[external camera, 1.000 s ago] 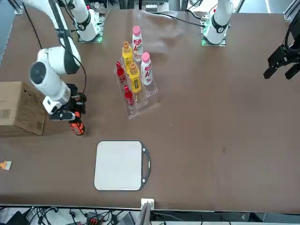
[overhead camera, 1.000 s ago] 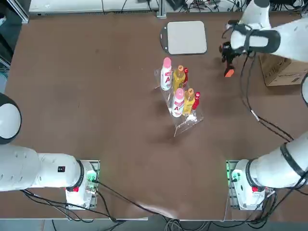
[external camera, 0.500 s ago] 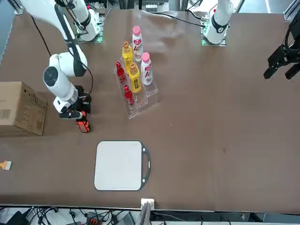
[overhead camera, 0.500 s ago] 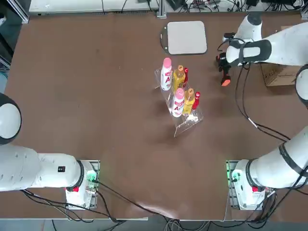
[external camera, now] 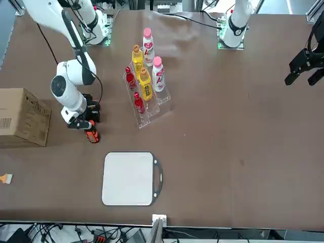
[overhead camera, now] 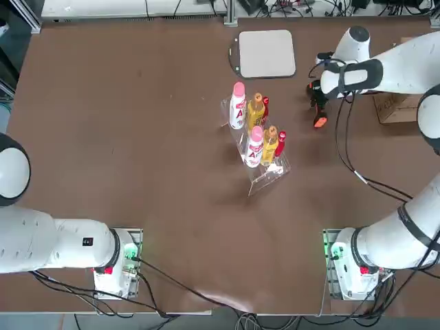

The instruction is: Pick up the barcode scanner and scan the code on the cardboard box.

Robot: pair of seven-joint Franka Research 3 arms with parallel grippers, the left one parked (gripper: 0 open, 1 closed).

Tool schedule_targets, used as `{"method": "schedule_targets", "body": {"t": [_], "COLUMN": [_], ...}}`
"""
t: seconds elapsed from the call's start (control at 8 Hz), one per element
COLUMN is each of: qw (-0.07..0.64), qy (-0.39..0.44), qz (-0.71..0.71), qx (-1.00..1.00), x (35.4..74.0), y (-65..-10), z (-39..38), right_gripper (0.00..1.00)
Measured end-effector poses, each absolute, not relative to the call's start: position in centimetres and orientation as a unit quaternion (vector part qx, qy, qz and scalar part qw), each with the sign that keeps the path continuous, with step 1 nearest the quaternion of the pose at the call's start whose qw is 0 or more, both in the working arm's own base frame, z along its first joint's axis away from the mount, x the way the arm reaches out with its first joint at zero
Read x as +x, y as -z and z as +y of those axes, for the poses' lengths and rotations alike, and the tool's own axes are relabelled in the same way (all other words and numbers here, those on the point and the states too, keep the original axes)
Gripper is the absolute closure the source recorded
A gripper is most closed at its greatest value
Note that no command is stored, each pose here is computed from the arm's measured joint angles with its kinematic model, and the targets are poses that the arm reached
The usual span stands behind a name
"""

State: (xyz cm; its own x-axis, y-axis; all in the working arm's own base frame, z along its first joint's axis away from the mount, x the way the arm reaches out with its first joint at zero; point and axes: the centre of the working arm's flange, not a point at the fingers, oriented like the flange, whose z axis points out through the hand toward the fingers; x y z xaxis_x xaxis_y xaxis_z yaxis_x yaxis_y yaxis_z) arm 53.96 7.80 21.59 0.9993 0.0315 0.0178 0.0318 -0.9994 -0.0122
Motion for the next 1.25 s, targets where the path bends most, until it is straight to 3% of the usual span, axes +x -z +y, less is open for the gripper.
{"method": "schedule_targets", "body": {"t": [0.12,0.38,0.62,1.25], "qw": [0.006,0.008,0.007,-0.001], "qy": [0.010,0.021,0.031,0.004], "qz": [-0.016,-0.016,-0.018,0.005], "qx": [-1.000,-1.000,-0.999,-1.000], "x": [54.0,54.5,55.4,57.8], "y": [-21.6,-22.6,-26.9,-49.7], "z": [7.8,7.9,8.2,6.0], "right_gripper": [0.39,0.03,0.00,0.00]}}
